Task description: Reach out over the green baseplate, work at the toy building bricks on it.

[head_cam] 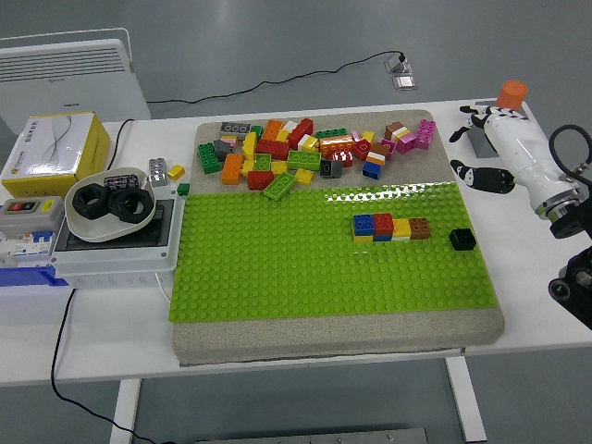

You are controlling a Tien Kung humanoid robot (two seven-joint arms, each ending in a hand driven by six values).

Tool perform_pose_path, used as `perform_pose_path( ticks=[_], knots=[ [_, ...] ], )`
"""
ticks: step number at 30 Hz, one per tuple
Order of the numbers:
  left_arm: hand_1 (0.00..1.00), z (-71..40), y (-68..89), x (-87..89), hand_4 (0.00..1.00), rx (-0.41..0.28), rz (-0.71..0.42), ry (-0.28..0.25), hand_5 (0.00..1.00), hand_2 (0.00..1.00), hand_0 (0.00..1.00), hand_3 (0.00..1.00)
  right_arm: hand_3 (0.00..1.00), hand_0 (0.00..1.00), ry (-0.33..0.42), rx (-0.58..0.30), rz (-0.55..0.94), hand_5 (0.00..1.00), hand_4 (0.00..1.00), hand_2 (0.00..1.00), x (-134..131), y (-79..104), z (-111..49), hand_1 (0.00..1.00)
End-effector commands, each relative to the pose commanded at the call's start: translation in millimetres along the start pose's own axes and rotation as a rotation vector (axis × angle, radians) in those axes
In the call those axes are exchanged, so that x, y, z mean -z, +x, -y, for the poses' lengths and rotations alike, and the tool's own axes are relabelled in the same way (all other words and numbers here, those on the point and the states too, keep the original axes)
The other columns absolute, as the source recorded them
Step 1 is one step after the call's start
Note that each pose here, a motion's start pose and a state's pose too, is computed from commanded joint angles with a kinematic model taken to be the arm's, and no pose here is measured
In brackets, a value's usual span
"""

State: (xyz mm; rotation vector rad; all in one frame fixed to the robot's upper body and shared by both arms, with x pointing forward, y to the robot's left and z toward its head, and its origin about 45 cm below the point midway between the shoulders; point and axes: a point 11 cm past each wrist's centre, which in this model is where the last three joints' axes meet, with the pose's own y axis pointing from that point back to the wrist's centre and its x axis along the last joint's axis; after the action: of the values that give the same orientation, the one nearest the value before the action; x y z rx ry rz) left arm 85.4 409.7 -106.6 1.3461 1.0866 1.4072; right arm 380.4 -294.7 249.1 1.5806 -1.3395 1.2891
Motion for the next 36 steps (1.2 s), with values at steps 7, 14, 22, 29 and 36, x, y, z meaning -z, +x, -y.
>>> perform_pose_path(
  ticks=[7, 14, 22, 29, 36],
  knots=[
    [0.432, 0.0, -0.3, 0.2, 0.965, 0.001, -0.001, 0.000, 0.998, 0.589, 0.643, 0.725, 0.417, 0.834, -0.003, -0.002, -0.025, 0.002, 0.563, 0.790, -2.7, -2.5, -1.9, 0.840],
    [0.432, 0.1, -0.4, 0.5, 0.964, 0.002, 0.000, 0.001, 0.998, 0.589, 0.643, 0.726, 0.417, 0.832, -0.009, 0.008, -0.023, 0.002, 0.545, 0.790, -3.8, -5.1, -2.5, 0.839],
    [0.432, 0.1, -0.4, 0.7, 0.963, 0.003, 0.000, 0.001, 0.998, 0.589, 0.644, 0.726, 0.417, 0.832, -0.021, 0.030, -0.003, 0.002, 0.543, 0.790, -5.7, -10.0, -3.8, 0.838],
    [0.432, 0.2, -0.5, 1.3, 0.964, 0.003, 0.000, 0.002, 0.998, 0.589, 0.644, 0.726, 0.538, 0.839, -0.038, 0.087, 0.013, 0.003, 0.657, 0.810, -9.3, -18.5, -6.2, 0.852],
    [0.432, 0.3, -0.7, 1.6, 0.964, 0.004, -0.002, 0.003, 0.998, 0.589, 0.643, 0.726, 0.717, 0.878, -0.052, 0.124, 0.016, 0.163, 0.858, 0.866, -13.3, -23.7, -8.9, 0.908]
  ],
)
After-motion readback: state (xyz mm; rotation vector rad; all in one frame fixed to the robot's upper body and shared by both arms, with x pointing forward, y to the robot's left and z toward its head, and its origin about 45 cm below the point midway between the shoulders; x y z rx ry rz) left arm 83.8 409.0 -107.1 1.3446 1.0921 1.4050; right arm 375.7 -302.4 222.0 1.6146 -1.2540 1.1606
